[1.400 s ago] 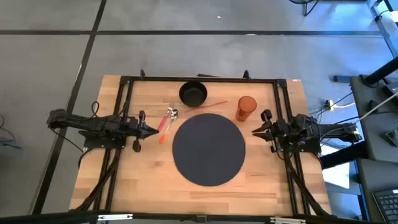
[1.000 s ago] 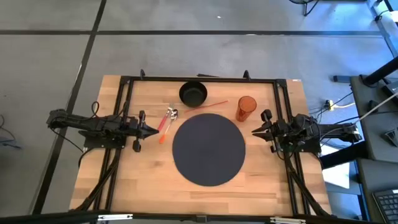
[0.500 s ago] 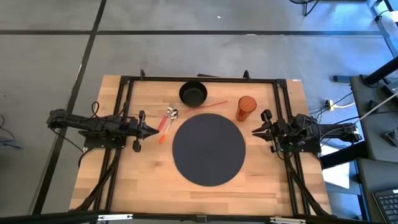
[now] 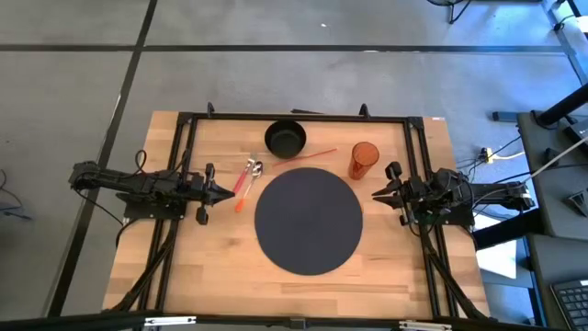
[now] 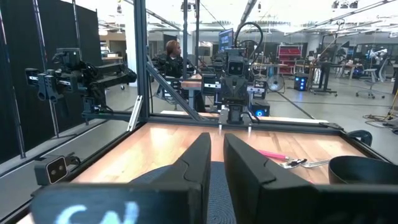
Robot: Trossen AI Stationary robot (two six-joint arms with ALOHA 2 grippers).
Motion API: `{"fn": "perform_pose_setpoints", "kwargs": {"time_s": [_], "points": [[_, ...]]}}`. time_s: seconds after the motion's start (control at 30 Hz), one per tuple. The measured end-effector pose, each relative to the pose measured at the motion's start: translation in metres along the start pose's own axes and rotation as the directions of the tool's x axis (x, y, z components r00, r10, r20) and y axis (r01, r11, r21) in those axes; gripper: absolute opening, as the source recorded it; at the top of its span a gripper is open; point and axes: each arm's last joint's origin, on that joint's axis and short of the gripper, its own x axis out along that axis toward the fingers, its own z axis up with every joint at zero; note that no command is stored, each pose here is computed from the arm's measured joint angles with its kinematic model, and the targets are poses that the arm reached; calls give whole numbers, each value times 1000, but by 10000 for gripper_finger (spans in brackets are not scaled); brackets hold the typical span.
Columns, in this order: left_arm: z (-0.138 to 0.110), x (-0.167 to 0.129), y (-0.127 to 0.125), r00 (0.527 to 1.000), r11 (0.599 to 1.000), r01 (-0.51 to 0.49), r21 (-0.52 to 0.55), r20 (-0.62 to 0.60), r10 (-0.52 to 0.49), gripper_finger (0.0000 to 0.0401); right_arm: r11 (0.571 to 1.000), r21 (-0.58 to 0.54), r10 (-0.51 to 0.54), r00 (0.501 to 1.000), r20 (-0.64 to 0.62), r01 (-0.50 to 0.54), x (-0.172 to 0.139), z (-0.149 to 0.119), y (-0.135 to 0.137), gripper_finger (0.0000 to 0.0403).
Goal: Pick & Place Utensil
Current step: Put the black bowl on the center of the blue placemat
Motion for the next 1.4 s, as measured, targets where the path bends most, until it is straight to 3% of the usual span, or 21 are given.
{"fn": "perform_pose_setpoints", "kwargs": {"time_s": [1.03,1.27,1.4], "points": [[0,0,0,1000,1000,-1,7,0,1,1,1000,2,0,1000,0,0,0,0,0,46],[0,0,1,1000,956,-11,294,2,11,1,1000,3,0,1000,0,0,0,0,0,46],[0,0,0,1000,953,0,304,3,-1,1,1000,3,0,1000,0,0,0,0,0,46]]}}
